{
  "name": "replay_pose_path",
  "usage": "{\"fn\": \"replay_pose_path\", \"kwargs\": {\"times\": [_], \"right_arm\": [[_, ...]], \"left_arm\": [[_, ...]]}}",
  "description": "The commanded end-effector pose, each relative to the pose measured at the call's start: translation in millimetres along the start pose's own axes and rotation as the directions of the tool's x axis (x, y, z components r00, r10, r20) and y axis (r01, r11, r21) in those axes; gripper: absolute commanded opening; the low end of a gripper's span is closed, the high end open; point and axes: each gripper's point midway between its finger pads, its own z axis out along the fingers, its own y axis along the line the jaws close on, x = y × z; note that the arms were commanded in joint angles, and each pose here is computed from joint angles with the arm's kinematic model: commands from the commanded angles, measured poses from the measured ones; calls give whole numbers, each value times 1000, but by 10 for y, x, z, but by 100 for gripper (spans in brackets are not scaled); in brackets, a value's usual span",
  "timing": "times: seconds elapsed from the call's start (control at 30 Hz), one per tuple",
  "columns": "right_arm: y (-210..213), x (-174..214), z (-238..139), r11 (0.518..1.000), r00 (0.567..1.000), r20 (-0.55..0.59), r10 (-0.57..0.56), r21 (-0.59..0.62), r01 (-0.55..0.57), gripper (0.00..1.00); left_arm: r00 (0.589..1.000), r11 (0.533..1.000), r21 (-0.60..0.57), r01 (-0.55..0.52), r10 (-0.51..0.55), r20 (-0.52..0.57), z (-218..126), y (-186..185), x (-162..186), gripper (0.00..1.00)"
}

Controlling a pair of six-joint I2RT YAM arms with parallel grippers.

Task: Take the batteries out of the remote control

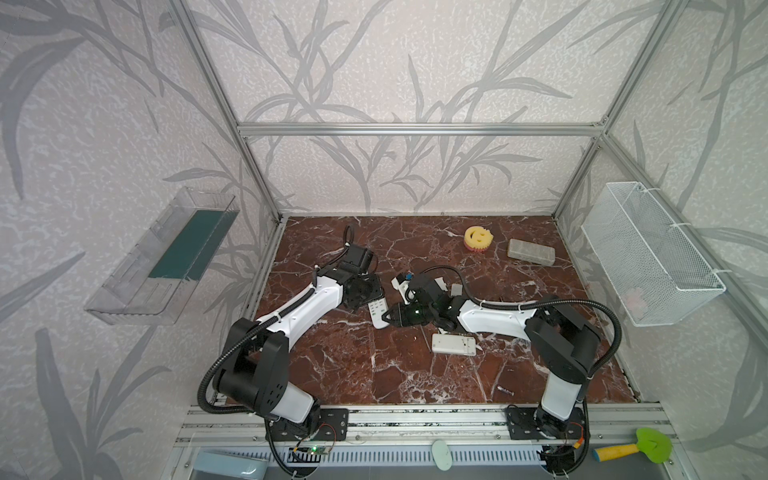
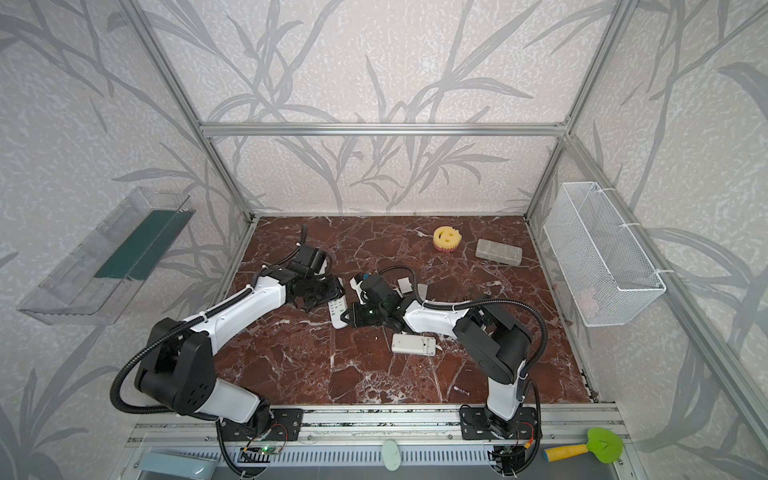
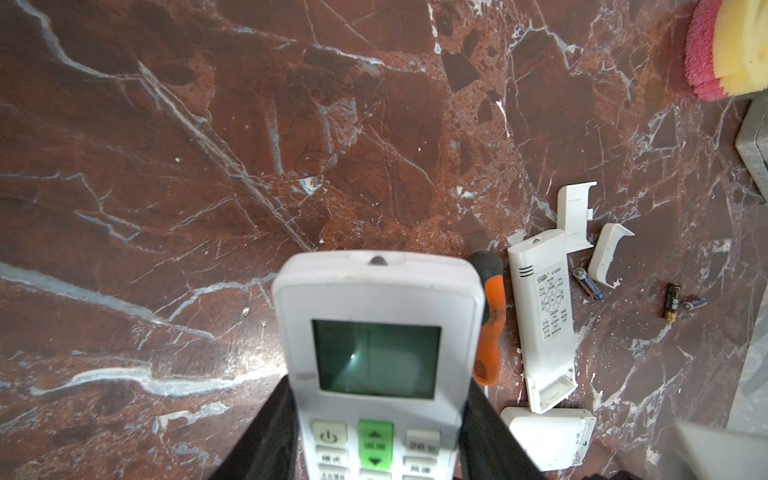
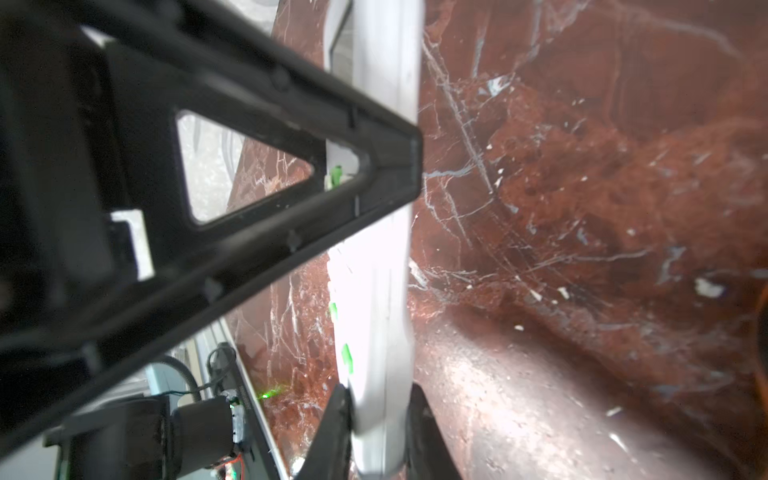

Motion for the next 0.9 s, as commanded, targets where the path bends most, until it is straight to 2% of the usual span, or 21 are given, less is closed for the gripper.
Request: {"fn": "replay_pose_path", "kwargs": {"times": [0.0, 0.07, 0.13, 0.23, 0.3, 0.4, 0.47, 0.63, 0.8, 0.87], "right_arm": [[176, -86, -81, 980, 982, 32, -186, 74, 184, 6], [154, -101, -141, 947, 958, 32, -284, 167, 275, 4], [102, -117, -215, 890, 923, 24, -385, 274, 364, 3], [76, -101, -288, 781, 854, -3, -520, 403, 477, 0], [39, -96, -299, 734, 824, -16, -566, 445, 513, 0], [0, -81, -259, 727, 814, -6, -581, 445, 523, 0], [22, -63, -249, 703, 795, -21, -606, 454, 548, 0], [128, -43, -257, 564, 694, -91, -715, 513, 648, 0], [201, -20, -262, 419, 593, -168, -788, 559, 715, 0], [219, -18, -265, 381, 567, -185, -802, 573, 726, 0]], "left_arm": [[999, 1000, 22, 12, -13, 39, -164, -68, -38, 50], [998, 999, 35, 26, -28, 56, -244, -80, -61, 58], [995, 995, 79, 62, -68, 68, -334, -121, -74, 62], [978, 969, 166, 181, -195, 75, -452, -165, -55, 63], [959, 946, 213, 243, -267, 92, -508, -159, -55, 63], [932, 924, 208, 322, -348, 104, -530, 2, -47, 63], [918, 913, 177, 368, -387, 90, -480, 144, -16, 63], [897, 886, 181, 427, -440, 39, -386, 181, 47, 63], [869, 850, 201, 486, -495, -8, -281, 155, 80, 57], [862, 841, 205, 500, -507, -20, -250, 150, 93, 53]]}}
